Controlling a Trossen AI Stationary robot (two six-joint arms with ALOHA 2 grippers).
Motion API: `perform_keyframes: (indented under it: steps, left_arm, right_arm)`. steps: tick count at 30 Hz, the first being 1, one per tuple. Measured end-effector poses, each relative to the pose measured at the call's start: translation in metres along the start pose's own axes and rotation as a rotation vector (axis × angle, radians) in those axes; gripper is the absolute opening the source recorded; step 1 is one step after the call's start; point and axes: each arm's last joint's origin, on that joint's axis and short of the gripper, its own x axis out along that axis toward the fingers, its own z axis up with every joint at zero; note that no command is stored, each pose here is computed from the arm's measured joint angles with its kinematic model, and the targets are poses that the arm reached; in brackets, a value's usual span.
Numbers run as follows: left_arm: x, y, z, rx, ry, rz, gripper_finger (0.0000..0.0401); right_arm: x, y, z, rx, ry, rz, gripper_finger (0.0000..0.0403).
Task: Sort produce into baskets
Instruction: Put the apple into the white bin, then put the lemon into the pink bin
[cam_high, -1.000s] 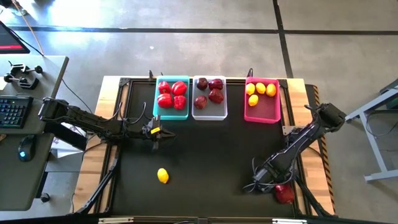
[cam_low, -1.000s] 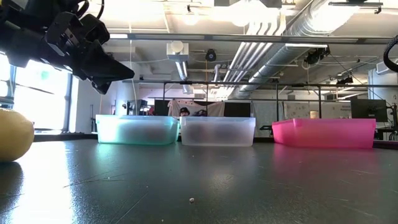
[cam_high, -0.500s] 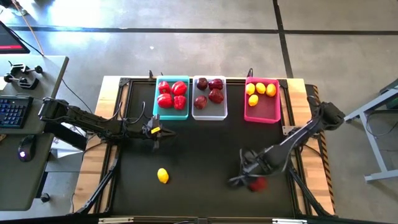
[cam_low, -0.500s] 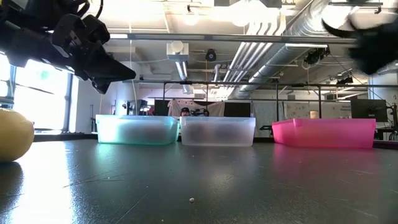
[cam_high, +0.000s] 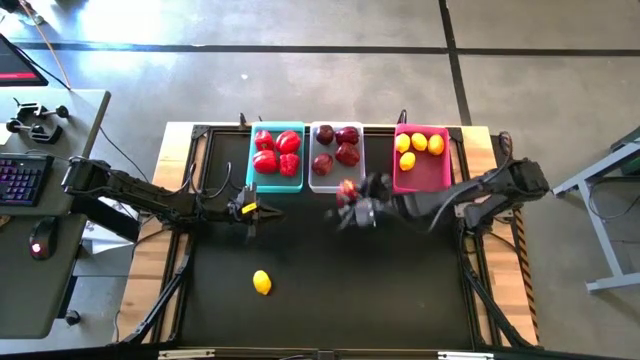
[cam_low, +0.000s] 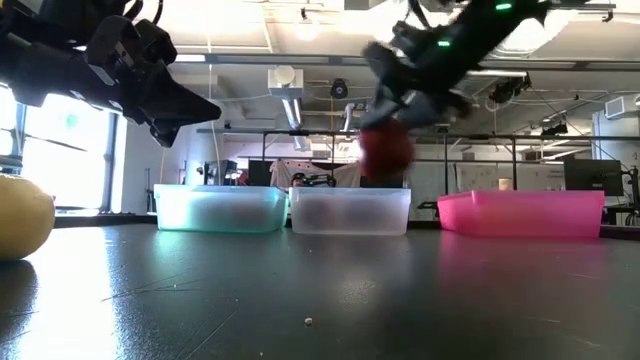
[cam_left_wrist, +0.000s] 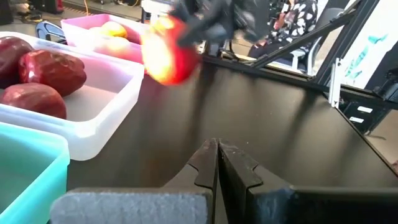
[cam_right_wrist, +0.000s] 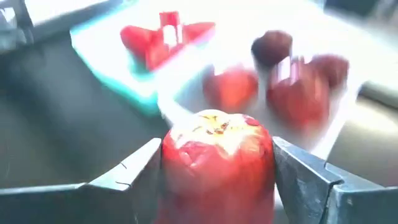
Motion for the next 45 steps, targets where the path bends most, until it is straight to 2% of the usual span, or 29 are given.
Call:
perform_keyframes:
  steps: [4, 8, 16, 23, 25, 31, 35, 38, 40, 45]
  left_arm:
    - [0.000, 0.000, 0.000, 0.008, 0.000, 0.001, 0.0000]
    - [0.000, 0.000, 0.000, 0.008, 0.001, 0.002, 0.0000]
    - [0.000, 0.000, -0.001, 0.009, 0.005, 0.002, 0.0000]
    - [0.000, 0.000, -0.001, -0.001, 0.008, 0.001, 0.0000]
    - [0.000, 0.000, -0.001, -0.015, 0.015, 0.001, 0.0000]
    - [0.000, -0.001, -0.003, -0.014, 0.043, -0.044, 0.0000]
    - [0.003, -0.004, 0.003, 0.032, 0.053, -0.077, 0.0000]
    - [0.008, -0.014, 0.013, 0.078, 0.147, -0.127, 0.0000]
    - [0.011, -0.023, 0.022, 0.123, 0.246, -0.144, 0.0000]
    - [0.007, -0.045, 0.040, 0.198, 0.430, -0.203, 0.0000]
  right_arm:
    - [0.027, -0.016, 0.034, -0.063, -0.141, -0.049, 0.0235]
    - [0.055, -0.039, 0.050, -0.136, -0.139, -0.085, 0.0235]
    - [0.104, -0.055, 0.032, -0.245, -0.006, -0.049, 0.0234]
    - [0.110, -0.056, 0.029, -0.265, 0.005, -0.053, 0.0235]
    - [0.111, -0.057, 0.029, -0.257, 0.010, -0.056, 0.0258]
    - [0.111, -0.059, 0.028, -0.219, 0.029, -0.056, 0.0369]
    - [0.105, -0.052, 0.033, -0.247, 0.048, -0.053, 0.0391]
    - [0.093, -0.043, 0.045, -0.315, 0.057, -0.113, 0.0370]
    - [0.084, -0.037, 0.052, -0.370, 0.062, -0.167, 0.0337]
    - [0.071, -0.024, 0.054, -0.426, 0.045, -0.222, 0.0197]
